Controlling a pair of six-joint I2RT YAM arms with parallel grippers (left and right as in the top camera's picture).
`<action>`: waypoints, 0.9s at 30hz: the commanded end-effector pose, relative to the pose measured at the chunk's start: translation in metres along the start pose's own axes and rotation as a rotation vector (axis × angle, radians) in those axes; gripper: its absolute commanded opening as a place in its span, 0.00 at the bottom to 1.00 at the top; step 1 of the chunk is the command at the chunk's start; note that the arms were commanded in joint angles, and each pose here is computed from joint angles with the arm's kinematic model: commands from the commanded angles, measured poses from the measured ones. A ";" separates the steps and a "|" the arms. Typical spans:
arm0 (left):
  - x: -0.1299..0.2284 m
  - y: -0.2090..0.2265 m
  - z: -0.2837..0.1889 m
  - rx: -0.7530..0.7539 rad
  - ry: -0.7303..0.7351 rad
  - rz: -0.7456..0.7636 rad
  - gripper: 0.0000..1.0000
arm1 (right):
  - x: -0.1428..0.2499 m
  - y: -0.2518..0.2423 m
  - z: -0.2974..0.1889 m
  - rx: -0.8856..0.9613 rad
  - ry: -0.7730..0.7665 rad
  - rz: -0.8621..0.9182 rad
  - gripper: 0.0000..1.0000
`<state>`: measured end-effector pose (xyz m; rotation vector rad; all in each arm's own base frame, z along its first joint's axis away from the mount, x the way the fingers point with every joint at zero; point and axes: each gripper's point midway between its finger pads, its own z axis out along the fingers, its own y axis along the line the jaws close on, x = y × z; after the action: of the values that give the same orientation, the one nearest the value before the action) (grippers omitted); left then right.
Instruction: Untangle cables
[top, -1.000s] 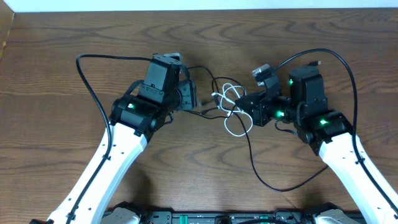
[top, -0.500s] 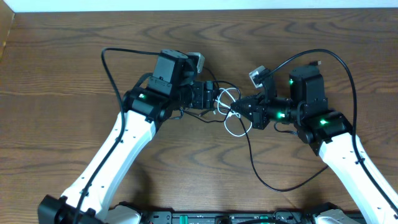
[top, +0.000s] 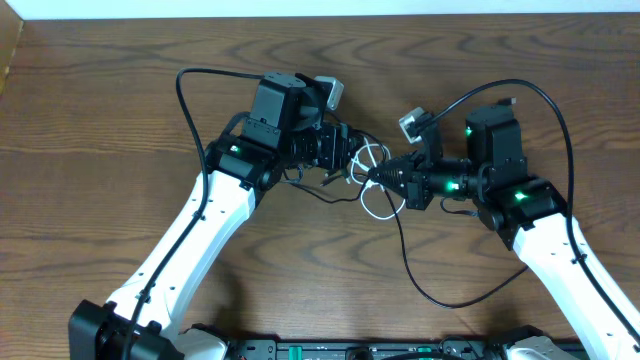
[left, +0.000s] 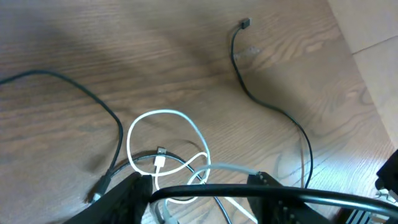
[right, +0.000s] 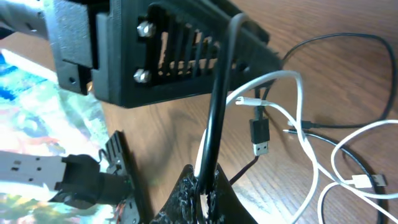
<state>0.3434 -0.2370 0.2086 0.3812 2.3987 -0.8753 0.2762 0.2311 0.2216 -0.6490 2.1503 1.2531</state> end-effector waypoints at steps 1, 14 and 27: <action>-0.007 -0.008 -0.001 0.031 -0.018 0.029 0.52 | -0.004 0.016 -0.003 -0.064 -0.005 -0.037 0.01; -0.022 -0.008 -0.001 0.021 -0.080 0.056 0.60 | -0.002 0.031 -0.005 -0.153 0.008 -0.041 0.01; -0.007 0.000 0.003 0.000 -0.018 0.025 0.62 | -0.003 0.040 -0.007 -0.205 0.008 -0.055 0.01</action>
<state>0.3484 -0.2397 0.2147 0.3921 2.3592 -0.8807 0.2573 0.2408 0.2374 -0.7380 2.0743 1.4194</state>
